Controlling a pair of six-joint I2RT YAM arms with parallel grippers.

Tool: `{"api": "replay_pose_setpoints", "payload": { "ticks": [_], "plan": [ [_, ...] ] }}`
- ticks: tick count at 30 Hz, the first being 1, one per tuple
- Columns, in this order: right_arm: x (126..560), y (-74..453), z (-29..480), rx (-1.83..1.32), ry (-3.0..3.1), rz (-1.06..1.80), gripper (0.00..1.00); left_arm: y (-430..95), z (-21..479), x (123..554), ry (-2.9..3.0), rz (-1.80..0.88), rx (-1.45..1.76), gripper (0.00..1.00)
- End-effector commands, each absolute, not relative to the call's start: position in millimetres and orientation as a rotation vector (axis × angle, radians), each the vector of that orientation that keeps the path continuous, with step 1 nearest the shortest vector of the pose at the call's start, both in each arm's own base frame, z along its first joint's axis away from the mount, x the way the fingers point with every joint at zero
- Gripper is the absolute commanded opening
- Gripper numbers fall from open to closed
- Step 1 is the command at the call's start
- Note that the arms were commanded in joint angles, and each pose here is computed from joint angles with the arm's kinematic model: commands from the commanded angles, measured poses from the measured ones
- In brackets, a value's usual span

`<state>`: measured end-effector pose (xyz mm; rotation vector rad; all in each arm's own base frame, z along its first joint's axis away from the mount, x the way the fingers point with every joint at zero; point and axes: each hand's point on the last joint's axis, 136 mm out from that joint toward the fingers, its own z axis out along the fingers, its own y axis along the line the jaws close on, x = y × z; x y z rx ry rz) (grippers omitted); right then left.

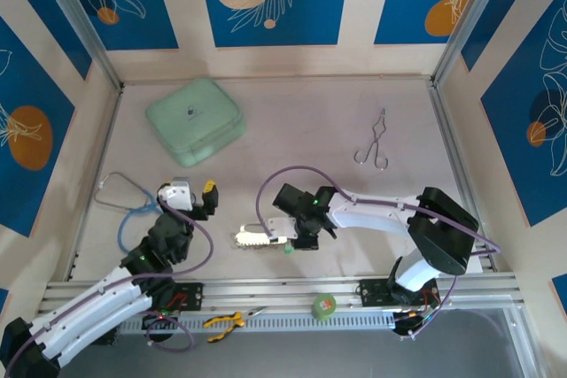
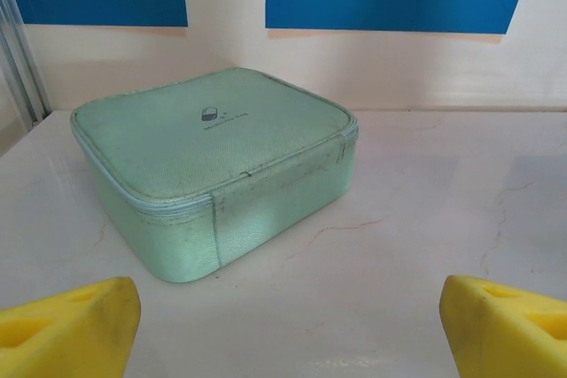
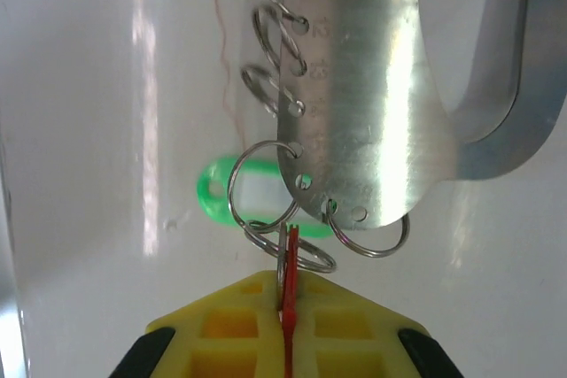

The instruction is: Put the keys on the keyring

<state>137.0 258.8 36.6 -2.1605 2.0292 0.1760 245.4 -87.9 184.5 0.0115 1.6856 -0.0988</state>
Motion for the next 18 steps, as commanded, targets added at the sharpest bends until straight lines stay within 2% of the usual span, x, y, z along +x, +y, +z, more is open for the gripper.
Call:
{"api": "replay_pose_setpoints", "payload": {
  "ticks": [1,4,8,11,15,18],
  "plan": [
    [131.9,227.0,32.3,-2.244,2.072,0.042,0.08,-88.5,209.1,249.0,1.633,-0.118,-0.023,0.87],
    [134.0,209.6,26.4,-2.275,2.109,-0.054,0.11,-90.7,207.8,250.8,1.645,-0.110,-0.009,0.88],
    [132.5,200.2,23.3,-2.276,2.137,-0.062,0.31,-93.1,201.2,253.6,1.672,-0.089,0.012,0.88],
    [134.0,198.2,27.0,-2.219,2.174,-0.013,0.38,-91.3,196.5,256.9,1.699,-0.052,0.024,0.91],
    [159.9,213.0,52.1,-1.904,2.197,0.209,0.44,-93.3,193.7,266.2,1.747,-0.033,0.078,0.96],
    [209.0,222.8,87.4,-1.488,2.160,0.368,0.45,-89.8,188.2,278.6,1.799,-0.005,0.095,0.98]
  ]
}}
